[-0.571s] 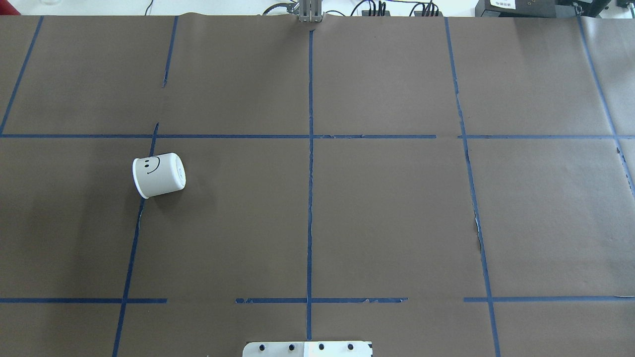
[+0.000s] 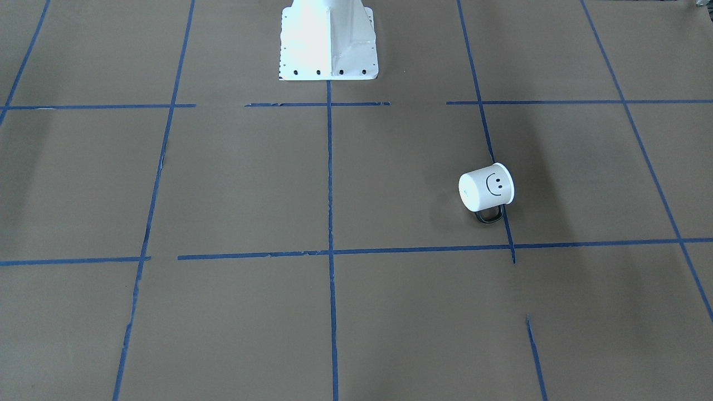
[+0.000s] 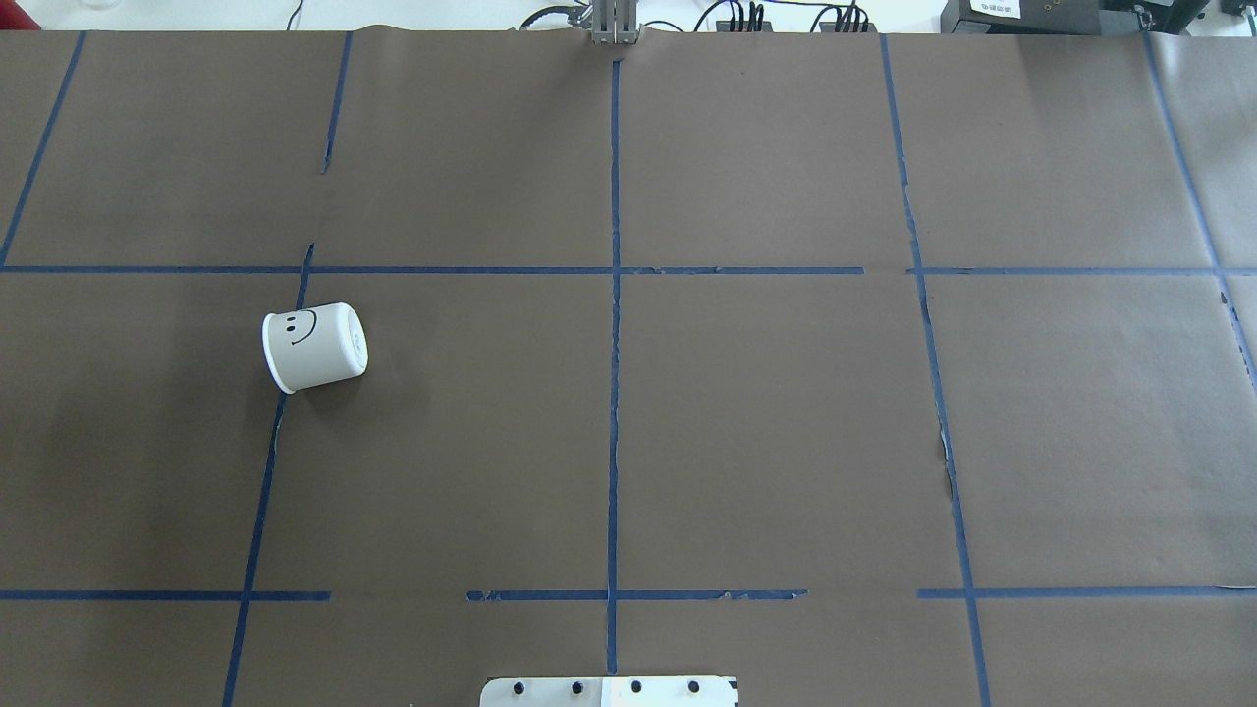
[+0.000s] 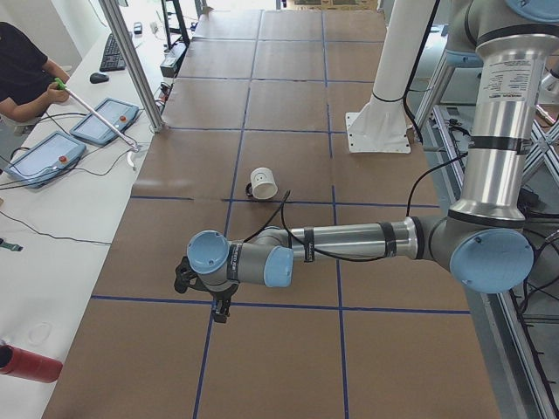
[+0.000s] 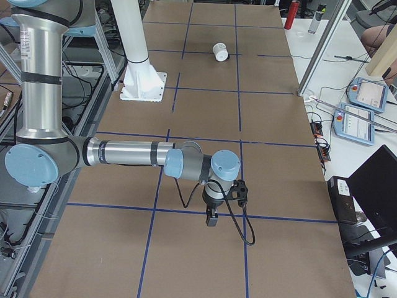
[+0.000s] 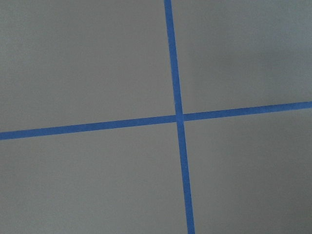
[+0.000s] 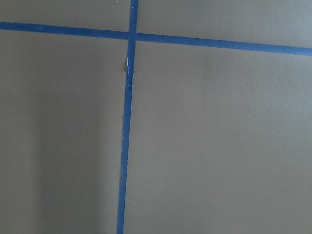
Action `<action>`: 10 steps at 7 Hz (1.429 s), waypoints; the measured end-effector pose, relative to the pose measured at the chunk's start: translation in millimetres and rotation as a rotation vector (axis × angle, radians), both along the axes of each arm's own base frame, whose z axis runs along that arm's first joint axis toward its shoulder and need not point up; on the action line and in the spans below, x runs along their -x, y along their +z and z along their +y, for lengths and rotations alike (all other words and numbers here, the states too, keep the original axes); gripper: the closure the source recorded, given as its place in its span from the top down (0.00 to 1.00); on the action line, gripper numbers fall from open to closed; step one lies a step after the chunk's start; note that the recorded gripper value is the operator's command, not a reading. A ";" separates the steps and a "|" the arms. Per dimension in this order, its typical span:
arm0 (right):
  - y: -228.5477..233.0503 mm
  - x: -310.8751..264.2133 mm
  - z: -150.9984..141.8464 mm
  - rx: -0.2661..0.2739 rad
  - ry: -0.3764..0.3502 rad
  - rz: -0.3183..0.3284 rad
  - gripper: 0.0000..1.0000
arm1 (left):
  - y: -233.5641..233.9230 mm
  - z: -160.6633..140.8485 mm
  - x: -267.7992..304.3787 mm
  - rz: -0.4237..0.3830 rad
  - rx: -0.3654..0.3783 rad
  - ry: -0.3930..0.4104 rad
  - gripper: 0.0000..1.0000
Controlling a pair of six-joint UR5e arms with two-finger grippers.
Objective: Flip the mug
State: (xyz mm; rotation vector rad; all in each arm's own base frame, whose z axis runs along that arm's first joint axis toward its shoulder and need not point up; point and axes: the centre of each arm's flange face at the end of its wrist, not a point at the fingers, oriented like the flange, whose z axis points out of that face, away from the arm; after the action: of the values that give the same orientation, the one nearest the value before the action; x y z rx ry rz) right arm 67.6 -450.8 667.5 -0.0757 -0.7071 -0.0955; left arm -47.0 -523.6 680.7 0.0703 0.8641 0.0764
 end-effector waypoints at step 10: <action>0.0 0.0 0.0 0.000 0.000 0.000 1.00 | -95.0 38.4 -90.3 0.336 0.112 -0.273 1.00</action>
State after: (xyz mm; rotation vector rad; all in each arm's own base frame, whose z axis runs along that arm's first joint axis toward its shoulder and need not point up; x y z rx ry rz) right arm 67.6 -450.8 667.5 -0.0756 -0.7071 -0.0956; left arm 43.3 -485.2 585.7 0.0973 1.1843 -0.2465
